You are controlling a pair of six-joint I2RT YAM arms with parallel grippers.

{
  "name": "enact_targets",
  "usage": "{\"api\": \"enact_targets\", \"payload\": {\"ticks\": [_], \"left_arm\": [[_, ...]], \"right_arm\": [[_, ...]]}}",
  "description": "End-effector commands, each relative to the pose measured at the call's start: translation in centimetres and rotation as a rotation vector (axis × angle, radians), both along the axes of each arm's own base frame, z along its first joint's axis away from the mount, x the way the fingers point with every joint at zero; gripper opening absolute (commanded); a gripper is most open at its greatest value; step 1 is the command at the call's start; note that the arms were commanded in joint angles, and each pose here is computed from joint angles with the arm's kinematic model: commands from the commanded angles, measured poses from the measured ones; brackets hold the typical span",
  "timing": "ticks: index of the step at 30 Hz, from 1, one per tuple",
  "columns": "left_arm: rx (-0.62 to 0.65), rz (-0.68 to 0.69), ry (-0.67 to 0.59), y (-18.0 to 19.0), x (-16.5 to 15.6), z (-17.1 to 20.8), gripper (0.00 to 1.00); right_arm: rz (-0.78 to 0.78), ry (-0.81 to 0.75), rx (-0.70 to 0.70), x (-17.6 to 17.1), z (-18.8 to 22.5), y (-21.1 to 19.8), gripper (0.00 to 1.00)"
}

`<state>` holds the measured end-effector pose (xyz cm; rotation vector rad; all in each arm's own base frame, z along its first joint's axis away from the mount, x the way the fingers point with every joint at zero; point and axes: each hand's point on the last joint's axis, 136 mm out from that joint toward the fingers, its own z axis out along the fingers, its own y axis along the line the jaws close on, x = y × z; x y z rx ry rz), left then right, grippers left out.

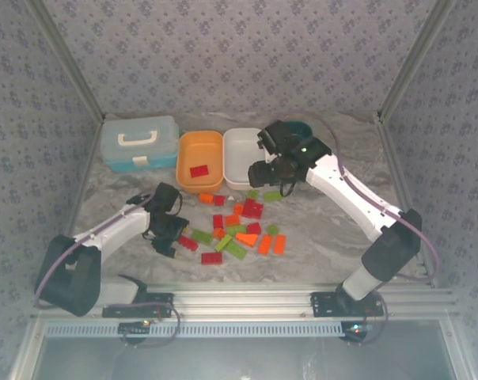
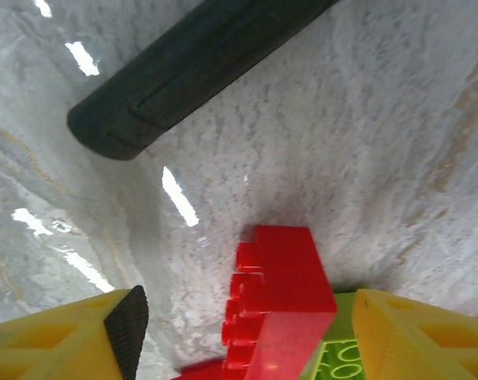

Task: Sort the legos into containers by color

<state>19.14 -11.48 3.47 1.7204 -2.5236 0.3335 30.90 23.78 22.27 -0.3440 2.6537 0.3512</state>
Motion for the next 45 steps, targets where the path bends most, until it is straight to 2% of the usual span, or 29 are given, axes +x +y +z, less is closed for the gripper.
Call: {"api": "enact_targets", "payload": {"ticks": [1,4,9,12,15,20,25,29,32,35,42,45], "left_arm": [[-0.008,0.059,-0.045,0.0,1.1,-0.2,0.68],[-0.012,0.046,-0.037,-0.4,1.2,-0.3,0.62],[-0.02,0.016,-0.024,-1.0,1.2,-0.9,0.59],[-0.018,0.001,-0.006,-1.2,1.1,-1.2,0.47],[-0.008,-0.02,0.01,-1.3,1.0,-1.1,0.42],[0.02,-0.024,0.025,-0.7,0.5,-0.6,0.24],[0.036,-0.036,-0.017,-0.3,0.8,1.2,0.24],[0.049,-0.062,-0.081,-0.1,2.1,4.1,0.24],[0.055,-0.093,-0.175,0.0,5.1,6.9,0.24],[0.067,-0.145,-0.248,0.2,9.6,9.1,0.24],[0.07,-0.271,-0.385,-1.8,23.1,11.7,0.22],[0.087,-0.308,-0.394,-2.7,27.4,11.4,0.22]], "right_arm": [[0.013,0.001,0.001,-0.5,0.2,-0.5,0.64],[0.006,0.003,0.0,-0.6,0.1,-0.9,0.64],[-0.002,0.004,0.002,-0.6,0.0,-1.1,0.63],[-0.006,0.009,0.004,-0.6,-0.2,-1.2,0.63],[-0.012,0.02,-0.007,-0.6,-0.7,-1.4,0.63],[-0.01,0.047,-0.027,-0.8,-2.0,-1.6,0.63],[0.002,0.063,-0.053,-1.0,-3.2,-1.5,0.63],[0.016,0.079,-0.063,-1.2,-4.0,-1.2,0.63],[0.031,0.094,-0.059,-1.5,-4.7,-0.9,0.62],[0.048,0.118,-0.059,-2.0,-5.5,-0.8,0.62],[0.064,0.196,-0.08,-4.1,-7.7,-1.5,0.62],[0.054,0.241,-0.094,-5.3,-8.7,-2.3,0.62]]}}
